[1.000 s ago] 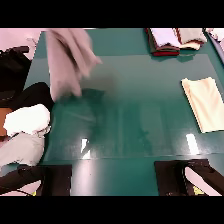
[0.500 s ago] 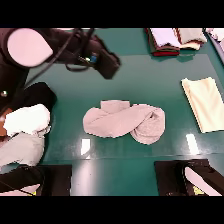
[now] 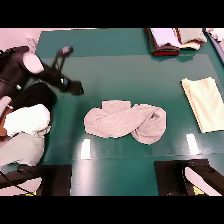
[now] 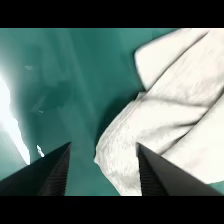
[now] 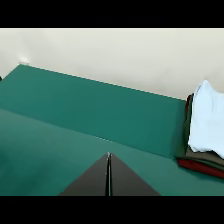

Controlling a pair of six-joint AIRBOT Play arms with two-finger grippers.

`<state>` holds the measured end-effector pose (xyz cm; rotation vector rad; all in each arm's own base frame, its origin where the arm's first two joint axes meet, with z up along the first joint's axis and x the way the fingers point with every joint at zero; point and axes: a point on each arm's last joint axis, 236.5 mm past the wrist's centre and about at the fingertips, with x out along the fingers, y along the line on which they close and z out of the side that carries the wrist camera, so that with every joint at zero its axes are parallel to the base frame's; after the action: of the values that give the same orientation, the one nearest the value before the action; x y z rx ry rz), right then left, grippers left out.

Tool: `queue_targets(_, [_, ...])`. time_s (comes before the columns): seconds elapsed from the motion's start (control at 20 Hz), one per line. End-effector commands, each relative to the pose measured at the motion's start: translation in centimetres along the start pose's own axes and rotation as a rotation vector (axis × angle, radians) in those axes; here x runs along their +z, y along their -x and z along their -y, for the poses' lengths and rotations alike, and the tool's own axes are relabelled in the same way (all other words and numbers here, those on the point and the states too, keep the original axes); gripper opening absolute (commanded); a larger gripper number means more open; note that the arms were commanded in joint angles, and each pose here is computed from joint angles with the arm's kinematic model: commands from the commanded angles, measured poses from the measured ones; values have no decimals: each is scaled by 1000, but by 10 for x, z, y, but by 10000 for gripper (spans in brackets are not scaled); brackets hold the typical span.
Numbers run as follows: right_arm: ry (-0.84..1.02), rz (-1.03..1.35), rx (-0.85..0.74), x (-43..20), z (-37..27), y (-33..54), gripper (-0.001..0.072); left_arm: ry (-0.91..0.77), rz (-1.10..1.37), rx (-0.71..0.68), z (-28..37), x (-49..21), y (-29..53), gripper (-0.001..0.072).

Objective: Fold the shirts.

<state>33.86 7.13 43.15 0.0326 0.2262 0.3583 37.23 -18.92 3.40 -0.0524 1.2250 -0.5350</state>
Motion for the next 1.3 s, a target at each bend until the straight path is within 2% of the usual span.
queue_targets(0.0, [-1, -6, 3, -1, -1, 0, 12, 134, -90, -110, -9, -61, -64, 487])
queue_targets(0.15, [-1, -25, 7, -6, -2, 0, 12, 186, -134, -199, 2, -76, -90, 487])
queue_targets(0.4, [-31, -112, 17, -36, 3, -14, 12, 211, -90, -303, 21, -60, -93, 475])
queue_targets(0.45, [-47, -149, 20, -51, 5, -20, 12, 202, -90, -310, 24, -57, -90, 345])
queue_targets(0.5, [-67, -200, 23, -70, 8, -28, 12, 185, -87, -315, 26, -52, -86, 157])
queue_targets(0.55, [-88, -267, 32, -93, 9, -34, 12, 147, -79, -317, 28, -46, -81, 18])
queue_targets(0.8, [-243, -776, 6, -280, 28, -40, 12, -17, 0, -154, 8, 5, -36, 20])
queue_targets(0.95, [-432, -928, -39, -377, 41, -33, 15, -64, 51, -109, 5, 24, -18, 20])
queue_targets(1.0, [-519, -949, -42, -401, 41, -31, 170, -59, 58, -109, 5, 26, -17, 20])
queue_targets(1.05, [-606, -982, -34, -421, 39, -29, 439, -51, 57, -106, 4, 27, -19, 20])
queue_targets(1.1, [-687, -1027, -21, -442, 34, -27, 560, -43, 57, -106, 4, 27, -19, 21])
queue_targets(1.25, [-832, -1091, 69, -477, 10, -40, 555, -42, 57, -106, 4, 27, -19, 20])
